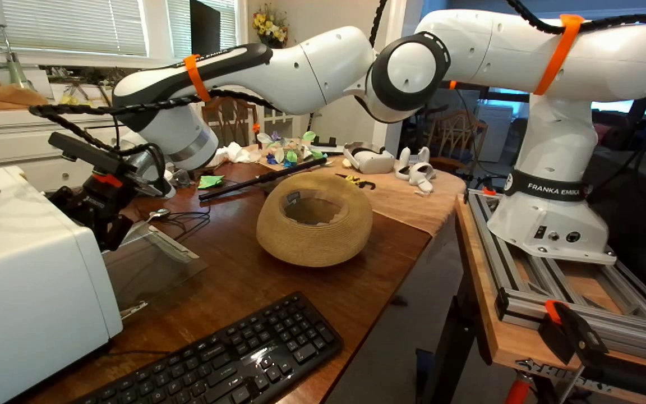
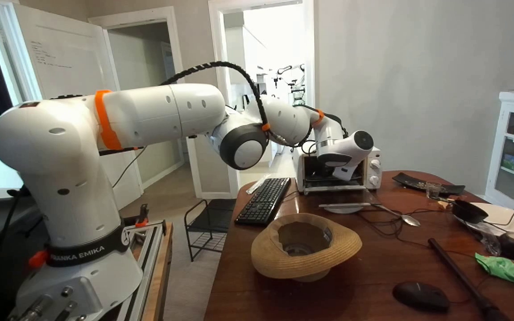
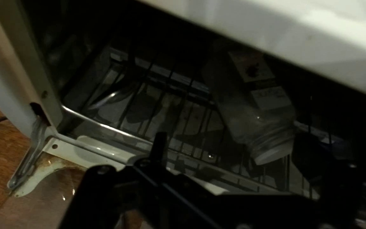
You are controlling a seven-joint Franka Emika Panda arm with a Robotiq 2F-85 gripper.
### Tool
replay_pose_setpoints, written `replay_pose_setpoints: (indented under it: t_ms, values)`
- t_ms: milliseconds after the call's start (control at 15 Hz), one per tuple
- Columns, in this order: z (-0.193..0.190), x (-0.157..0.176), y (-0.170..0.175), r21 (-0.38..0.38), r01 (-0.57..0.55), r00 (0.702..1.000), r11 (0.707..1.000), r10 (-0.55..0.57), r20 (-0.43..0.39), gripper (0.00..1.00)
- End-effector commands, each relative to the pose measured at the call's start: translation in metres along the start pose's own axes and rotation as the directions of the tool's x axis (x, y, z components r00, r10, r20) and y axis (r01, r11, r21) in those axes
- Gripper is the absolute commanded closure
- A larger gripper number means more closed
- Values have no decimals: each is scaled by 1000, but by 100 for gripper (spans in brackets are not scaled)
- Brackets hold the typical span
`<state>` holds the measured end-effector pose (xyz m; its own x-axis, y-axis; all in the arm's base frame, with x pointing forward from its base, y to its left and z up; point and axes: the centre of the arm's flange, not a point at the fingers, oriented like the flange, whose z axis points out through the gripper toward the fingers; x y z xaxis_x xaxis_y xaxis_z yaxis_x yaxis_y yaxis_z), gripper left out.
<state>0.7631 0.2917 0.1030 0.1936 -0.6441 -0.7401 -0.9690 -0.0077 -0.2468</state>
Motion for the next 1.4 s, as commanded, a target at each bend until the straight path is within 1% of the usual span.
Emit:
replay_pose_setpoints:
  t_ms: [0,133,200,333,467,667,933,1200,1333]
  values:
    - [-17,4,4,-83,-30,999,996,28,-29,0]
    - [-32,9,5,-108,-39,999,993,35,-35,0]
    - [-40,12,2,-101,-42,999,994,38,-33,0]
    - [-49,15,-5,-50,-42,999,998,41,-20,0]
    - [-49,17,-10,-41,-60,998,997,60,-1,0]
    - [-33,13,-11,-63,-82,995,995,85,46,0]
    - [-8,-4,-1,-103,-93,988,990,104,110,0]
    - [13,-14,9,-111,-89,986,990,103,129,0]
    - [19,-17,14,-138,-92,987,986,108,118,0]
